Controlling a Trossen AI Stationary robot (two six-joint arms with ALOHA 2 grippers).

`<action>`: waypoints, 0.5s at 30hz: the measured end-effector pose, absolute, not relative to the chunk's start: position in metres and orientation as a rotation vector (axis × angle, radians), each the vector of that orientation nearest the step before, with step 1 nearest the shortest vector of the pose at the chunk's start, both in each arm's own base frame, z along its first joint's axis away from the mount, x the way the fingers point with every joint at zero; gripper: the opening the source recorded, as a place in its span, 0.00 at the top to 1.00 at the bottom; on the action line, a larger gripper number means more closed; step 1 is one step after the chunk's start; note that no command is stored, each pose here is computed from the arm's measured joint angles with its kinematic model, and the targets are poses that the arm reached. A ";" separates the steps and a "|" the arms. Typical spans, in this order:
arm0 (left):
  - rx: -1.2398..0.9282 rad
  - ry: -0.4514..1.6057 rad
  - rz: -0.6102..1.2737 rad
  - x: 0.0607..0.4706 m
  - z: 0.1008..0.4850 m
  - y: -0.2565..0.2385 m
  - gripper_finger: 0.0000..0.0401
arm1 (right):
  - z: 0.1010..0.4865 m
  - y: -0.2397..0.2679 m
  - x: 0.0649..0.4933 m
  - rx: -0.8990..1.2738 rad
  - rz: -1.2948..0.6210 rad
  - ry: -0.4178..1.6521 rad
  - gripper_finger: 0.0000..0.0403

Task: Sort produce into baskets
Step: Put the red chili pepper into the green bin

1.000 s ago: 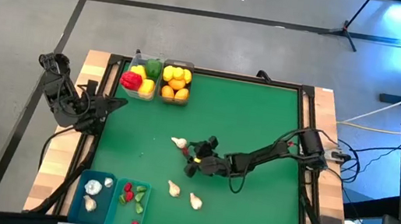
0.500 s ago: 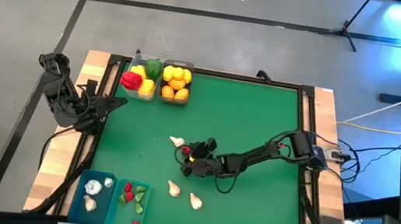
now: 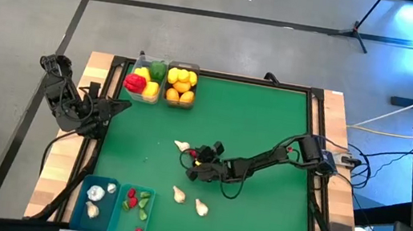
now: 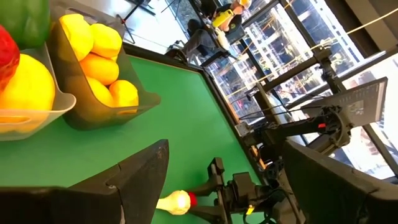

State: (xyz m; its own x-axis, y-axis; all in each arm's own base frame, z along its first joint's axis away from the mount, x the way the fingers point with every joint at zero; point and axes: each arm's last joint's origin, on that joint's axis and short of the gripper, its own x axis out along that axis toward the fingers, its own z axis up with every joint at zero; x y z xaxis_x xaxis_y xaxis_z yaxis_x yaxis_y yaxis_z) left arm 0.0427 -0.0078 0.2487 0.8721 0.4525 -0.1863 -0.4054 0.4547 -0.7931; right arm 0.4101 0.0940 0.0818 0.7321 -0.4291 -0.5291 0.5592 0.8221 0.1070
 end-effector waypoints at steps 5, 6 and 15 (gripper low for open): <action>-0.954 -0.050 0.533 0.042 0.248 -0.007 0.24 | 0.083 0.094 0.411 0.275 -0.542 0.512 0.81; -0.954 -0.049 0.534 0.042 0.248 -0.007 0.24 | 0.084 0.095 0.412 0.282 -0.530 0.514 0.83; -0.946 -0.047 0.535 0.042 0.247 -0.007 0.24 | 0.120 0.120 0.441 0.261 -0.313 0.473 0.84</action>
State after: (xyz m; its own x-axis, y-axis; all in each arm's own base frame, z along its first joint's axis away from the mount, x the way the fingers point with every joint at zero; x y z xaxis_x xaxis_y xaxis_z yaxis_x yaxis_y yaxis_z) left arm 0.0420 -0.0069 0.2474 0.8694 0.4557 -0.1909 -0.4154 0.4651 -0.7817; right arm 0.4408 0.1197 0.1197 0.8441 -0.2335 -0.4827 0.3531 0.9195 0.1726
